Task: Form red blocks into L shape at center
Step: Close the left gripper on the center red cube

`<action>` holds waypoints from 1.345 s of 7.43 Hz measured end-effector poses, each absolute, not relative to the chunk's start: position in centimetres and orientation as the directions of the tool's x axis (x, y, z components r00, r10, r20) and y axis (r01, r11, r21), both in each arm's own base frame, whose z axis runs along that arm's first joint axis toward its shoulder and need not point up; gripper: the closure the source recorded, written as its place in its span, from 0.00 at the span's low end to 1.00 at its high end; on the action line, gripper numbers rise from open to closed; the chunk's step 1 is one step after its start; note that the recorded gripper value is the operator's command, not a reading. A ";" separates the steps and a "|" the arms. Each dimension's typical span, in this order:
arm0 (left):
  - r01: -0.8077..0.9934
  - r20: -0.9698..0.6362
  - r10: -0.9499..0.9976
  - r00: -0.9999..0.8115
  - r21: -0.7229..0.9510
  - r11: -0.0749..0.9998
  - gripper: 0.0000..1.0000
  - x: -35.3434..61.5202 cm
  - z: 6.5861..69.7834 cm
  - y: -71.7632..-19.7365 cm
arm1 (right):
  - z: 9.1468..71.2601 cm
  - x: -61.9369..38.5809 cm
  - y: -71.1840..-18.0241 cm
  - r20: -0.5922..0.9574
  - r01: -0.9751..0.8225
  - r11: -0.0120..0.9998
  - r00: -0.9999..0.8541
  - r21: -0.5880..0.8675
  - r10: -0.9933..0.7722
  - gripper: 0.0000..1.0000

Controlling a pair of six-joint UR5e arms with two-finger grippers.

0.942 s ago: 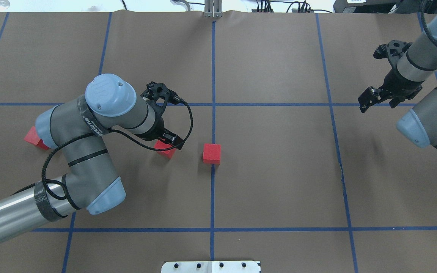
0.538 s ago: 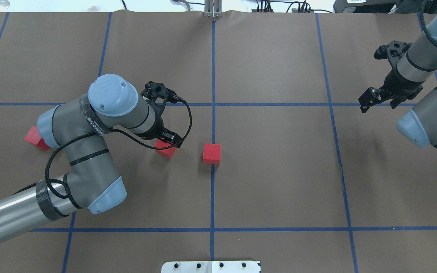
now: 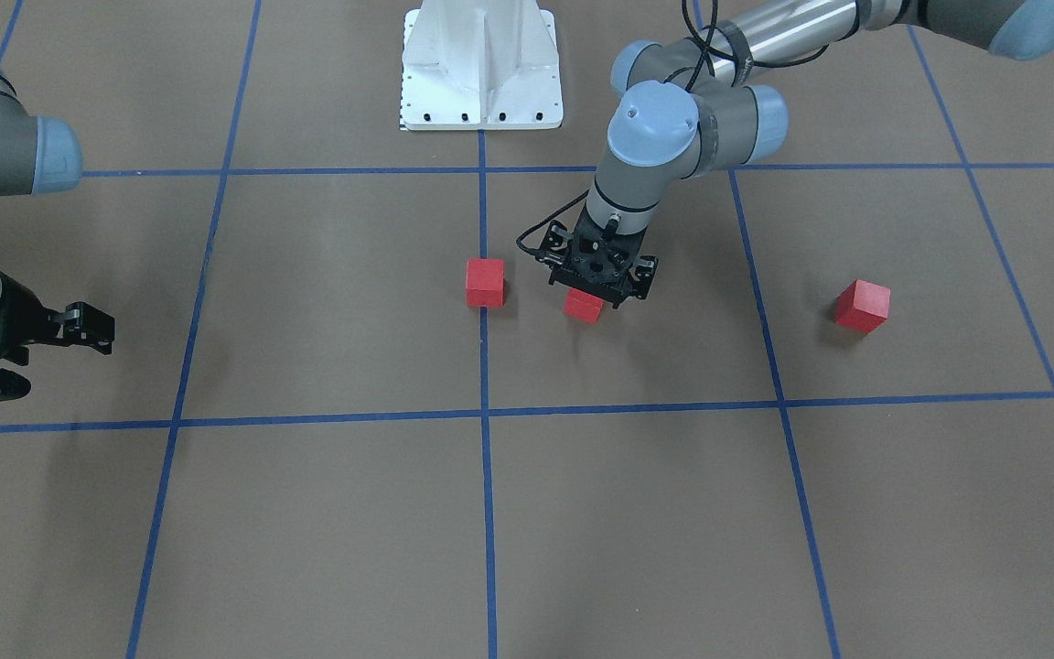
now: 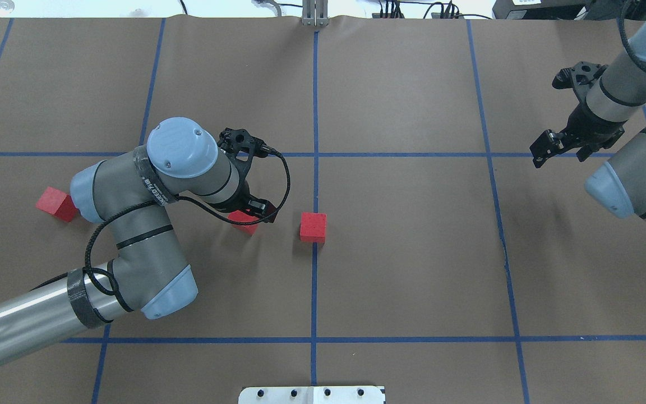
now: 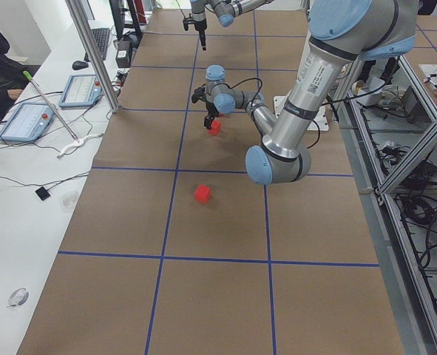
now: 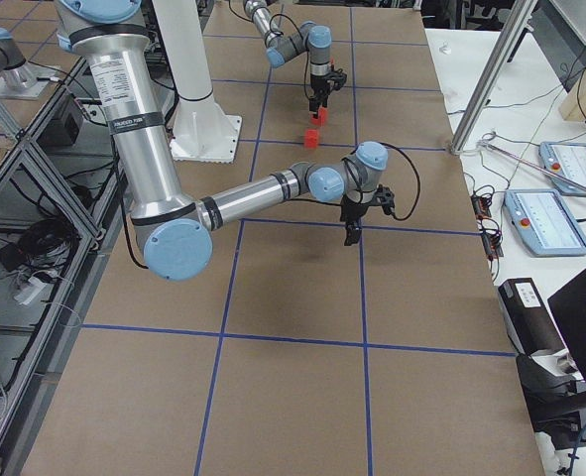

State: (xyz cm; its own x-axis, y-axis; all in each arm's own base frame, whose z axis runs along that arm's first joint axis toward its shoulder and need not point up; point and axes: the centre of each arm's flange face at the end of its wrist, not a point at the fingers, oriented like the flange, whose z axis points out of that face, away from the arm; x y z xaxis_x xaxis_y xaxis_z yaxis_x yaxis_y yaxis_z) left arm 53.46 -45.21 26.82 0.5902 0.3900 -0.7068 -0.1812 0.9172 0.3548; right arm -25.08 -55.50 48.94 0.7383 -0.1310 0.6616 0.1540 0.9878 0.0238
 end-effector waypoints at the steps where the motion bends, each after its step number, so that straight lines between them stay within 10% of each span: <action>1: -0.183 -0.705 0.390 0.592 0.354 0.917 0.01 53.6 26.9 -45.3 | 49.0 -25.1 -55.5 0.661 0.154 0.988 0.739 0.021 -0.129 0.00; 4: -0.190 -0.701 0.394 0.595 0.354 0.916 0.20 53.9 27.3 -45.4 | 49.0 -25.1 -55.6 0.661 0.153 0.988 0.739 0.021 -0.129 0.00; 7: -0.192 -0.699 0.393 0.597 0.351 0.917 1.00 54.0 27.5 -45.5 | 49.0 -25.2 -55.6 0.661 0.153 0.988 0.739 0.022 -0.129 0.00; 10: -0.178 -0.709 0.381 0.593 0.345 0.921 1.00 53.3 27.0 -45.9 | 48.9 -25.2 -55.6 0.662 0.153 0.988 0.739 0.022 -0.130 0.00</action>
State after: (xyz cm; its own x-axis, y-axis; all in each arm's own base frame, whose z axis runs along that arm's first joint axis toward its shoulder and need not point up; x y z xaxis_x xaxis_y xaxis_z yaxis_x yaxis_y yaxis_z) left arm 53.28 -45.91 26.95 0.5934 0.3807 -0.7092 -0.1785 0.9214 0.3452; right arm -25.17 -55.63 48.93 0.7386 -0.1297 0.6615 0.1533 0.9879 0.0225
